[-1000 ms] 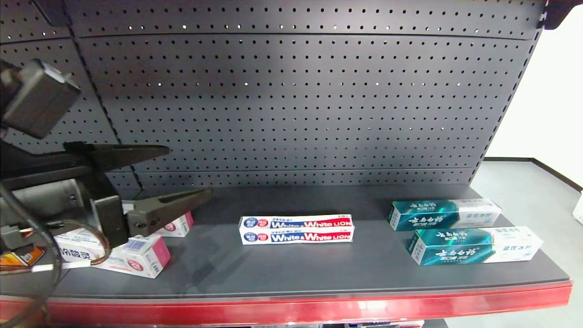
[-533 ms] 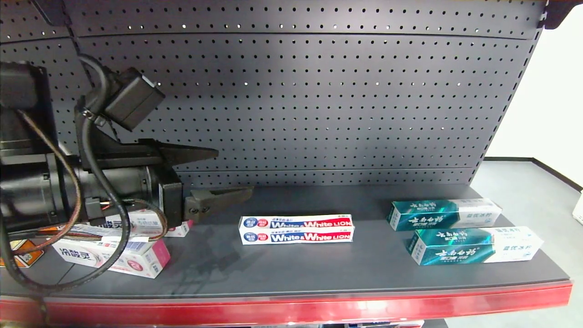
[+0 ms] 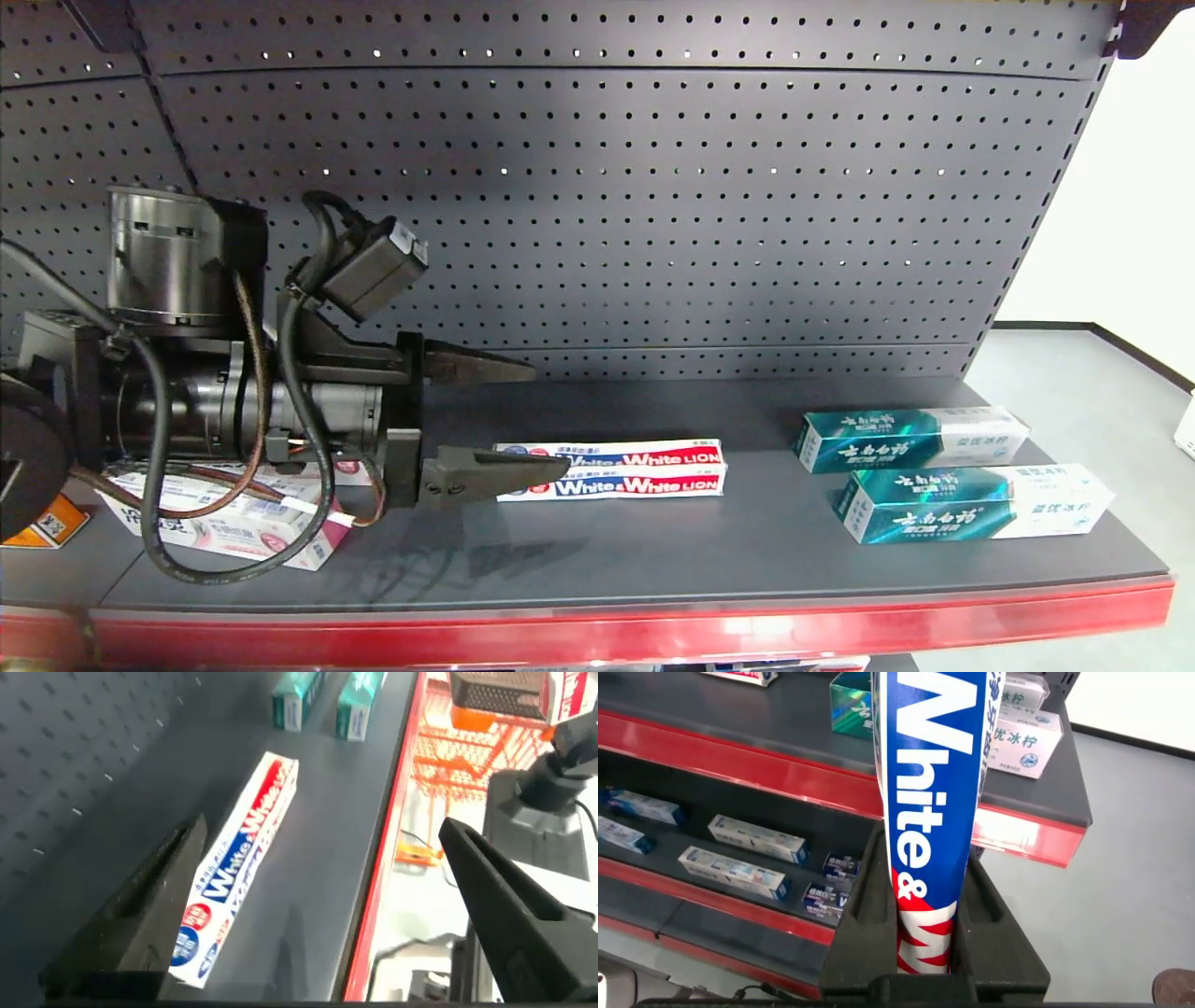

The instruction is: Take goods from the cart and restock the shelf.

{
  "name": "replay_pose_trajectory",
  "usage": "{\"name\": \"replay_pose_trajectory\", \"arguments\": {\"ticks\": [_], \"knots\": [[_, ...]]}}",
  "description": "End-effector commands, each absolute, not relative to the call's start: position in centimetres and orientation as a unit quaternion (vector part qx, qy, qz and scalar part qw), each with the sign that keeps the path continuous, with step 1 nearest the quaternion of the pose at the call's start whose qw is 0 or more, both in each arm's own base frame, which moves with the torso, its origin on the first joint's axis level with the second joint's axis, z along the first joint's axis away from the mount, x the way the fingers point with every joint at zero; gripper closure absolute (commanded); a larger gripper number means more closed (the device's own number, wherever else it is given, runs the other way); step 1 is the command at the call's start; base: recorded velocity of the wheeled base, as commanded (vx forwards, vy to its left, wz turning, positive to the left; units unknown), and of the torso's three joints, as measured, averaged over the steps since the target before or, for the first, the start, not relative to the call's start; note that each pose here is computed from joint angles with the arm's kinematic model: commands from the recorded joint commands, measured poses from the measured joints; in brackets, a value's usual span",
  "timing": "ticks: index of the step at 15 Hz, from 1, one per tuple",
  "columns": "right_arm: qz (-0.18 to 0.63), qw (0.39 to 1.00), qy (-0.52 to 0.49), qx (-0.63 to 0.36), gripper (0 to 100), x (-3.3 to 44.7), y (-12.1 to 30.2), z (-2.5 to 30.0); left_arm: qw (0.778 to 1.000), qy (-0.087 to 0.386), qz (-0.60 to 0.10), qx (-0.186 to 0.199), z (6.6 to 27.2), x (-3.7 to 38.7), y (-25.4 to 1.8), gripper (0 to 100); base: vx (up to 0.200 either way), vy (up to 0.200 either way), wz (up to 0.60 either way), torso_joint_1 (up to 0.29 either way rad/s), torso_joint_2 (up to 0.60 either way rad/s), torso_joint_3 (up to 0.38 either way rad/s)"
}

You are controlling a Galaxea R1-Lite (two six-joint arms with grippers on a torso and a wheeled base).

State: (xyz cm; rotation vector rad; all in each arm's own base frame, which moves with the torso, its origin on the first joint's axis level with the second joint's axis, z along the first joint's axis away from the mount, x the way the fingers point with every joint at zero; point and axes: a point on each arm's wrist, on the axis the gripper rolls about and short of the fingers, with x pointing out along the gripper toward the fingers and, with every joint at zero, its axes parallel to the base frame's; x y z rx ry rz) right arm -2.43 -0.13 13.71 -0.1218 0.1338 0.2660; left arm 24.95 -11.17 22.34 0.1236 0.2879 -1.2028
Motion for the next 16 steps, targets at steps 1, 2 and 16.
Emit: {"name": "replay_pose_trajectory", "arguments": {"ticks": [1, 2, 16], "knots": [[0.133, 0.987, 0.065, -0.061, 100, -2.5, -0.1, 13.7, 0.807, 0.155, -0.567, 0.051, 20.9, 26.4, -11.6, 0, 0.0, 0.0, 0.0, 0.0, 0.0, 0.0], [0.133, 0.987, 0.066, -0.061, 100, -2.4, -0.1, 13.7, 0.809, 0.155, -0.565, 0.052, 20.7, 26.6, -11.5, 0, 0.0, 0.0, 0.0, 0.0, 0.0, 0.0], [0.136, 0.987, 0.062, -0.06, 100, -2.7, -0.1, 13.1, 0.803, 0.142, -0.567, 0.112, 22.0, 29.4, -11.6, 0, 0.0, 0.0, 0.0, 0.0, 0.0, 0.0]]}}
